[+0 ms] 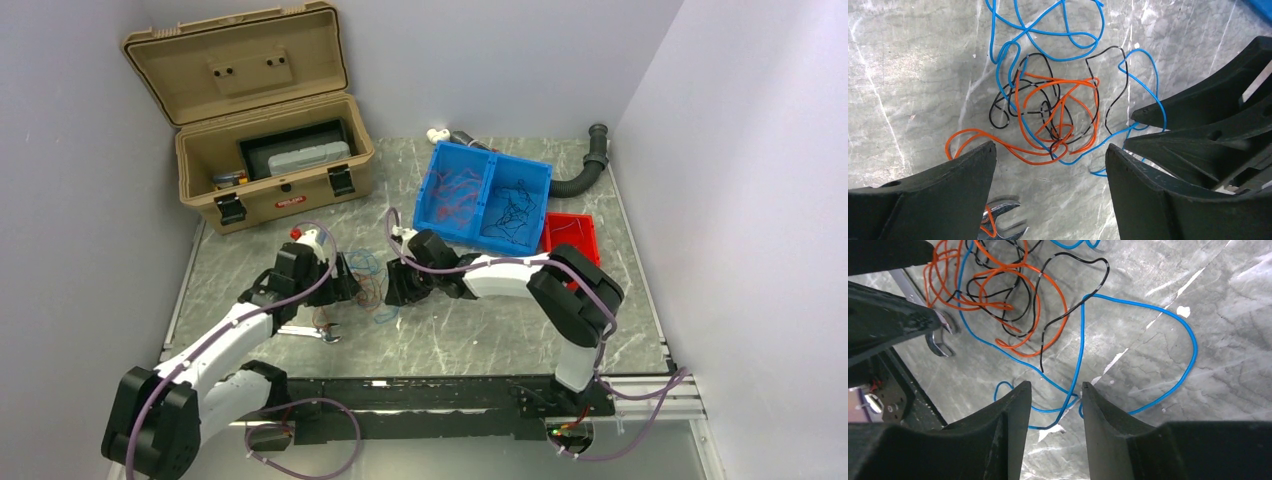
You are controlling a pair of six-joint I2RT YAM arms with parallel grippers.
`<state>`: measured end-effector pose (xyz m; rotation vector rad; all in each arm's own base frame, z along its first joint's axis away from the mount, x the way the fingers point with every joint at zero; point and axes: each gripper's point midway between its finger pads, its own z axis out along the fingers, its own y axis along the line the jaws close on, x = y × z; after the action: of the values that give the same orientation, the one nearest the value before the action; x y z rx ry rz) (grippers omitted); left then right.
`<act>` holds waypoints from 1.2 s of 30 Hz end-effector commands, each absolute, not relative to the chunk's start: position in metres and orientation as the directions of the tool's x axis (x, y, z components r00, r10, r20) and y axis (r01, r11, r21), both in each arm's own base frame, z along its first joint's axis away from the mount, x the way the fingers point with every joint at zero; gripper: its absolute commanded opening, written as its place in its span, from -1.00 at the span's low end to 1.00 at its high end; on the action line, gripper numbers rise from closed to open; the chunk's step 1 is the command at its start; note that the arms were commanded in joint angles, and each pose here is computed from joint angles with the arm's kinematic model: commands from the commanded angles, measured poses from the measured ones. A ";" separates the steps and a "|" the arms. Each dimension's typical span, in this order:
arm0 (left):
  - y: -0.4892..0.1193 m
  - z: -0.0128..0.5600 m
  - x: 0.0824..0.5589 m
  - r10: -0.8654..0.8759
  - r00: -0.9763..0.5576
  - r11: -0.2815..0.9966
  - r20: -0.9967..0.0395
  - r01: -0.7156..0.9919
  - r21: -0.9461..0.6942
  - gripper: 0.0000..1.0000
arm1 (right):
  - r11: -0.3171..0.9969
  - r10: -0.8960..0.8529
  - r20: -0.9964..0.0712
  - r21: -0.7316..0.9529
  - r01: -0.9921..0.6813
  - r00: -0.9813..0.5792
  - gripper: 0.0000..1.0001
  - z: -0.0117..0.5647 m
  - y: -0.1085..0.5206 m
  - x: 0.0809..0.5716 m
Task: Untangle the cables
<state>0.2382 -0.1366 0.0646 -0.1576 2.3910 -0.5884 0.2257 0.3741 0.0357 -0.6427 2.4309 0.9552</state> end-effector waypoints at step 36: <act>-0.078 0.085 0.275 -0.459 -0.620 0.870 -0.636 -0.167 -0.465 -0.83 | 0.935 0.313 -0.863 0.353 -0.030 -0.396 -1.00 0.249 0.115 0.301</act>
<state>0.2736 -0.0977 0.0925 -0.3987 2.2318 -0.5619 0.2966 0.1755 0.2196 0.0746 2.0333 0.5921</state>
